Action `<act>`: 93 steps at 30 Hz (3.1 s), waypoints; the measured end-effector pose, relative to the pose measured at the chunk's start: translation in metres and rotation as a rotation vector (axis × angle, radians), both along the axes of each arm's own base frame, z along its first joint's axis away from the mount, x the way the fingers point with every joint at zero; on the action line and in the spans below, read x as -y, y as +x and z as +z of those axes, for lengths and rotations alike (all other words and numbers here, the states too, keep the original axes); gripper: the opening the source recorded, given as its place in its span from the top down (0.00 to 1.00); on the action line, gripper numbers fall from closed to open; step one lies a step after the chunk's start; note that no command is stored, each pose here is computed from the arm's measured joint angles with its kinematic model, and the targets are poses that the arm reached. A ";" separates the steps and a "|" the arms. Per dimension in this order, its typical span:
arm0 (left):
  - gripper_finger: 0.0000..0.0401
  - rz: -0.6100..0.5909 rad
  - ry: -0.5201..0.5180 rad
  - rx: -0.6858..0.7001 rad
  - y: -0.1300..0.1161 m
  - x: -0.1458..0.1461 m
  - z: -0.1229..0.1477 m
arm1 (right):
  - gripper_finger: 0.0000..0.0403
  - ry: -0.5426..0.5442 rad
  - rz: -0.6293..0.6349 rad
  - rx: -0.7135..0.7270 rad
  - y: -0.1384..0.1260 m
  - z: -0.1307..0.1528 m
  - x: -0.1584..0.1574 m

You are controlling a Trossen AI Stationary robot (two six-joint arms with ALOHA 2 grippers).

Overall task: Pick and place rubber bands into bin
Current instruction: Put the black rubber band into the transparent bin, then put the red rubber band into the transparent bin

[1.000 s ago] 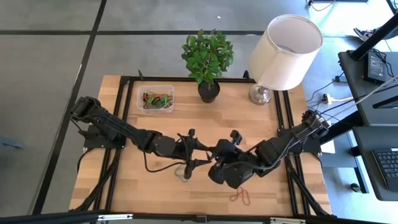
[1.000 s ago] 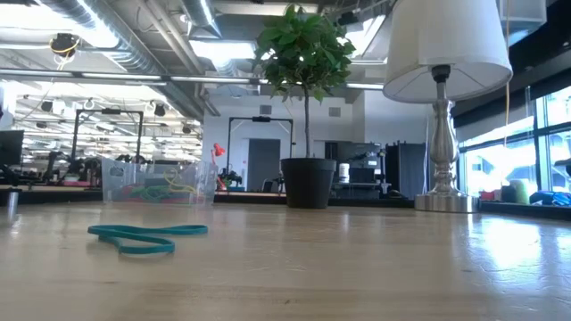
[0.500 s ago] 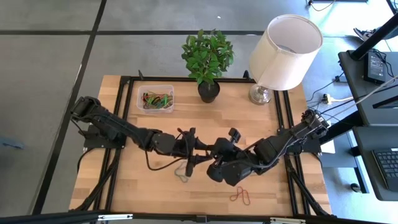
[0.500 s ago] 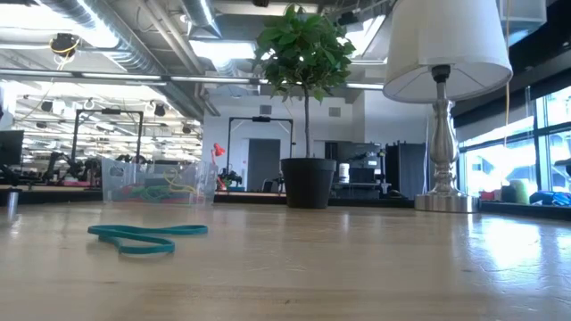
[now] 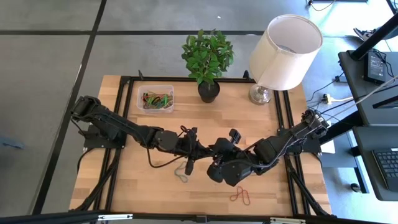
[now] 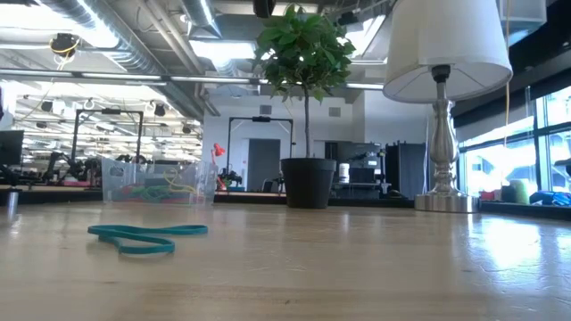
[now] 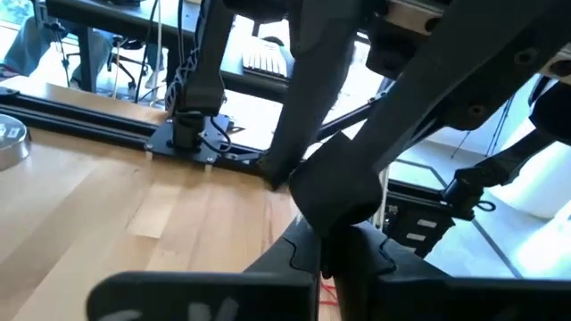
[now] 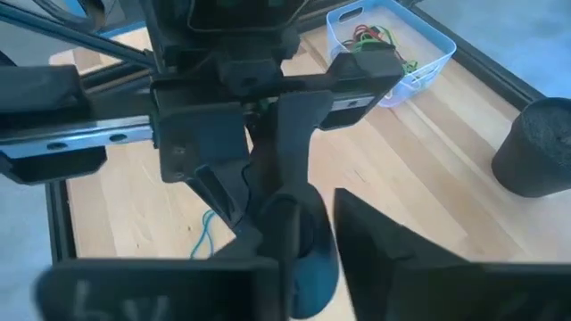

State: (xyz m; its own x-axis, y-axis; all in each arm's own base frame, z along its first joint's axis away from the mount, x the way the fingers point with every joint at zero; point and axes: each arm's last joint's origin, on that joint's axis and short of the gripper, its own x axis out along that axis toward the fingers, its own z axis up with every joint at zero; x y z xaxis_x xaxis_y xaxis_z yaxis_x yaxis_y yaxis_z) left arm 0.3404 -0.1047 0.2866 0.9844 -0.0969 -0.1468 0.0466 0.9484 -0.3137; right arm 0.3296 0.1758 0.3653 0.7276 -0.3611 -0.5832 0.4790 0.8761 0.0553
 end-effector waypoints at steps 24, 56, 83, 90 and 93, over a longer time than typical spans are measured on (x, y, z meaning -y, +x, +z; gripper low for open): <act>0.99 0.623 0.122 -0.678 -0.112 -0.123 0.018 | 0.56 0.064 -0.173 -0.231 -0.027 -0.025 0.012; 0.60 0.936 -0.180 -1.186 -0.179 -0.258 -0.064 | 0.56 0.161 -0.185 -0.175 -0.017 -0.053 0.005; 0.82 0.326 0.125 -0.706 -0.118 -0.128 -0.019 | 0.86 0.299 0.340 -0.475 -0.146 -0.154 -0.007; 0.87 0.086 0.325 -0.601 -0.110 -0.090 -0.013 | 0.85 0.299 0.574 -0.456 -0.157 -0.188 -0.023; 0.88 0.061 0.323 -0.572 -0.110 -0.077 -0.012 | 0.81 0.266 0.637 -0.436 -0.153 -0.193 -0.027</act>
State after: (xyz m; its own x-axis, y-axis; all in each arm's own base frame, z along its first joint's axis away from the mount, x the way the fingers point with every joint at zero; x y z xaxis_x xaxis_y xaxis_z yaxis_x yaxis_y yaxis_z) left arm 0.2307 -0.0276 0.2750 0.7451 0.0934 -0.6604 -0.1001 0.9946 0.0276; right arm 0.1761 0.2031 0.1722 0.4349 0.2354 -0.8692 -0.0798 0.9715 0.2232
